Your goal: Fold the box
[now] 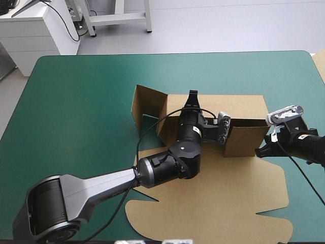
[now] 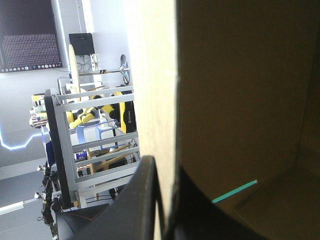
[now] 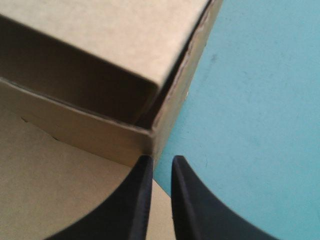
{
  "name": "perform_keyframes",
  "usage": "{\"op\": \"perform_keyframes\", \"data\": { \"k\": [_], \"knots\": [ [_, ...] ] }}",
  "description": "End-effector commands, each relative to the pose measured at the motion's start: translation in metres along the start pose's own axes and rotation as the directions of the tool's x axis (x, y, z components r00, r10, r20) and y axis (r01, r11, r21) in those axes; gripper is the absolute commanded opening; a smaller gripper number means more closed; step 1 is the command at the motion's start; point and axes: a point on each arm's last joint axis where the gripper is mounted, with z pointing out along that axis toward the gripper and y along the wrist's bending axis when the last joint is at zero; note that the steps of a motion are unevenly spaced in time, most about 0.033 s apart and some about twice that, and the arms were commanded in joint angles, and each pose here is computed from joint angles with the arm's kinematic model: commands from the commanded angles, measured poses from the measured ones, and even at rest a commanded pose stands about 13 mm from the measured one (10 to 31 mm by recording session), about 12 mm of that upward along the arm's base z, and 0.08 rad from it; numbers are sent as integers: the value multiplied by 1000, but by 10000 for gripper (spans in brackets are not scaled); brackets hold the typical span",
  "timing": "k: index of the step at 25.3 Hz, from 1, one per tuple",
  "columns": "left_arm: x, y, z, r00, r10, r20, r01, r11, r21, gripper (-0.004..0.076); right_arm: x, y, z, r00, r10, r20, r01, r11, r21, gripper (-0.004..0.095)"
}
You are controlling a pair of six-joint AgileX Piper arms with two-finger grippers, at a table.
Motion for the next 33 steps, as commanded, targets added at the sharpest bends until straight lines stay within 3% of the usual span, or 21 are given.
{"op": "perform_keyframes", "data": {
  "k": [1, 4, 16, 20, 30, 31, 33],
  "knots": [
    [-8, 1, -11, 993, -81, 81, 77, 996, 54, -8, -7, -4, -9, 999, 9, 42, -11, 998, 54, 342],
    [-11, 1, -11, 991, -82, 104, 77, 996, 54, -8, -4, -4, -9, 1000, -20, 7, 19, 998, 63, 398],
    [-10, 1, -11, 991, -87, 98, 81, 995, 59, -8, -8, -4, 0, 999, 4, 32, -4, 1000, 17, 399],
    [-10, 1, -11, 991, -87, 102, 81, 995, 59, -8, -11, -6, 18, 996, 79, 40, -76, 996, -55, 399],
    [-10, 1, -11, 992, -86, 96, 81, 995, 59, -8, -20, -10, 38, 992, -23, 125, 35, 995, -98, 391],
    [-10, 1, -11, 992, -86, 96, 81, 995, 59, -8, -20, -10, 41, 993, 5, 121, 8, 994, -107, 347],
    [-10, 1, -11, 992, -86, 96, 81, 995, 59, -8, -19, -10, 43, 994, 26, 110, -13, 993, -117, 69]
  ]
}}
